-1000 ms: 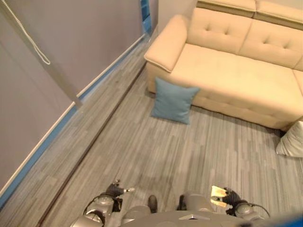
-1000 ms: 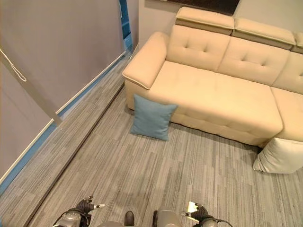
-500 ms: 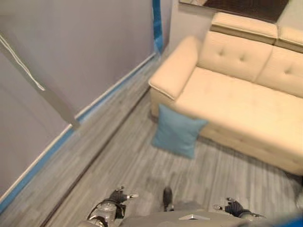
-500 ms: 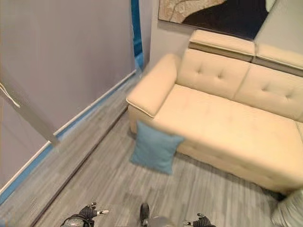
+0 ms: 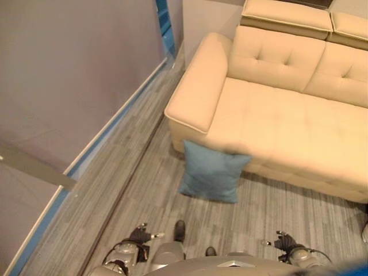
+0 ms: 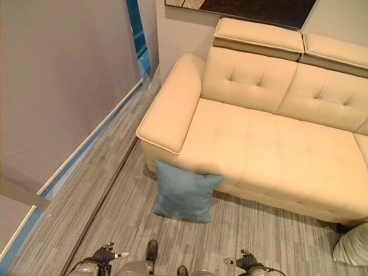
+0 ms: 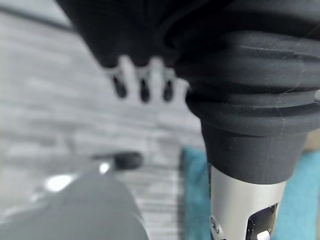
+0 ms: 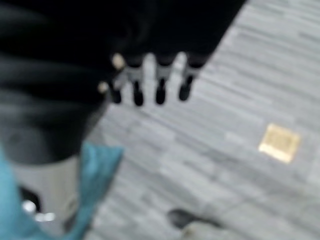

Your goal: Pick up all the scattered cushions and arrange them neatly on the sofa.

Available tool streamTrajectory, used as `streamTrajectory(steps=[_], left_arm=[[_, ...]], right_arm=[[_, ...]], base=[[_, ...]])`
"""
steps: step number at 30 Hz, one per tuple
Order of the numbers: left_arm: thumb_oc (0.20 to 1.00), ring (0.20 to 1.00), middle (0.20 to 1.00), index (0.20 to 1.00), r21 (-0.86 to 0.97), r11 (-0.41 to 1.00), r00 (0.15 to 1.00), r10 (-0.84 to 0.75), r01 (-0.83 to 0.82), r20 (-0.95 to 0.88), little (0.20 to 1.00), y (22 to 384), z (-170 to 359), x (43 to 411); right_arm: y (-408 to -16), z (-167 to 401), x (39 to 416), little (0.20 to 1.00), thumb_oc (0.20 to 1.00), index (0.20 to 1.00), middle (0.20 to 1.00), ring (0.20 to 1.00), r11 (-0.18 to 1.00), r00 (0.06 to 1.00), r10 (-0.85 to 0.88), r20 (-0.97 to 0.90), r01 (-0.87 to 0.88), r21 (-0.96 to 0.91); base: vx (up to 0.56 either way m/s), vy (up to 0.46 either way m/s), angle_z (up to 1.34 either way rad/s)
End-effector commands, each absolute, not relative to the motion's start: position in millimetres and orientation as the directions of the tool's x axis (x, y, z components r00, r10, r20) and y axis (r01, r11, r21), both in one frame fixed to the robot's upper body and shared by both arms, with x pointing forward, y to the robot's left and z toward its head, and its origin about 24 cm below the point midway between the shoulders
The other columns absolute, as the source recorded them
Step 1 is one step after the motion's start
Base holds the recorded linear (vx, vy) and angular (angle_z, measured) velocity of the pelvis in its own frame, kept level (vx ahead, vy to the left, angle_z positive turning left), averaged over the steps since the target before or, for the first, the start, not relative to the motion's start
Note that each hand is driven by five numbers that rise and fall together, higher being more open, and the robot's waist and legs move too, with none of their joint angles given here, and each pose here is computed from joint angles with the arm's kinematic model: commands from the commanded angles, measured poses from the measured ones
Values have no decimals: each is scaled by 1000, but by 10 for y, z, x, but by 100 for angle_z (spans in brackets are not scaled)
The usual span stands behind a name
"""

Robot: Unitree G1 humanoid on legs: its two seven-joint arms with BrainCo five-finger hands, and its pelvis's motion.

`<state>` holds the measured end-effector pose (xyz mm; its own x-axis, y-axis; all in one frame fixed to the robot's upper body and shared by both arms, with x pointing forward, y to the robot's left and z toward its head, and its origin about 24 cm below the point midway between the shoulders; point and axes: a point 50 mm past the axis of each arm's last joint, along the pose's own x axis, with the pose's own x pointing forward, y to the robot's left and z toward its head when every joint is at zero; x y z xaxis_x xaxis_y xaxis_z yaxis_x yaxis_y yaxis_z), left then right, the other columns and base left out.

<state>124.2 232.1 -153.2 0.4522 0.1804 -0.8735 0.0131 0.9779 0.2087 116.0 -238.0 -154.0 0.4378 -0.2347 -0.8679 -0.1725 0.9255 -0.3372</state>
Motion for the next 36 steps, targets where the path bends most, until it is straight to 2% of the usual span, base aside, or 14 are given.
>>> streamTrajectory(steps=[1,11,18,21,26,29,31,33,36], left_arm=[[1000,1000,1000,1000,254,967,513,220,-3,-830,1000,2476,-1425,1420],[1000,1000,1000,1000,259,965,507,246,-45,-826,1000,2547,-1410,1415],[1000,1000,1000,1000,229,973,493,206,-14,-845,1000,2435,-1465,1347],[1000,1000,1000,1000,228,974,564,179,17,-806,1000,2365,-1379,1601],[1000,1000,1000,1000,222,975,596,164,24,-786,1000,2332,-1336,1708],[1000,1000,1000,1000,225,974,587,168,25,-792,1000,2340,-1349,1676],[1000,1000,1000,1000,230,973,573,171,31,-801,1000,2357,-1368,1629],[1000,1000,1000,1000,259,966,593,204,9,-779,1000,2478,-1306,1686],[1000,1000,1000,1000,294,955,596,253,-29,-762,1000,2633,-1254,1692]], right_arm=[[-2364,-1461,1382,1000,1000,1000,1000,1000,915,515,-224,-828,-182,-361],[-2328,-1438,1468,1000,1000,1000,1000,1000,909,533,-206,-820,-207,-363],[-2457,-1491,1224,1000,1000,1000,1000,1000,912,472,-237,-849,-192,-361],[-2527,-1457,1251,1000,1000,1000,1000,1000,911,491,-265,-830,-156,-383],[-2553,-1436,1289,1000,1000,1000,1000,1000,917,499,-269,-824,-129,-378],[-2547,-1448,1261,1000,1000,1000,1000,1000,918,490,-269,-829,-129,-374],[-2501,-1445,1303,1000,1000,1000,1000,1000,919,506,-256,-824,-137,-370],[-2407,-1387,1507,1000,1000,1000,1000,1000,928,566,-229,-792,-118,-353],[-2353,-1357,1619,1000,1000,1000,1000,1000,923,589,-215,-779,-137,-359]], base=[[154,65,-74],[238,-52,-17],[265,-187,33],[14,-235,52],[182,-43,12],[234,173,17],[171,292,-52],[108,361,-74],[94,204,-100]])
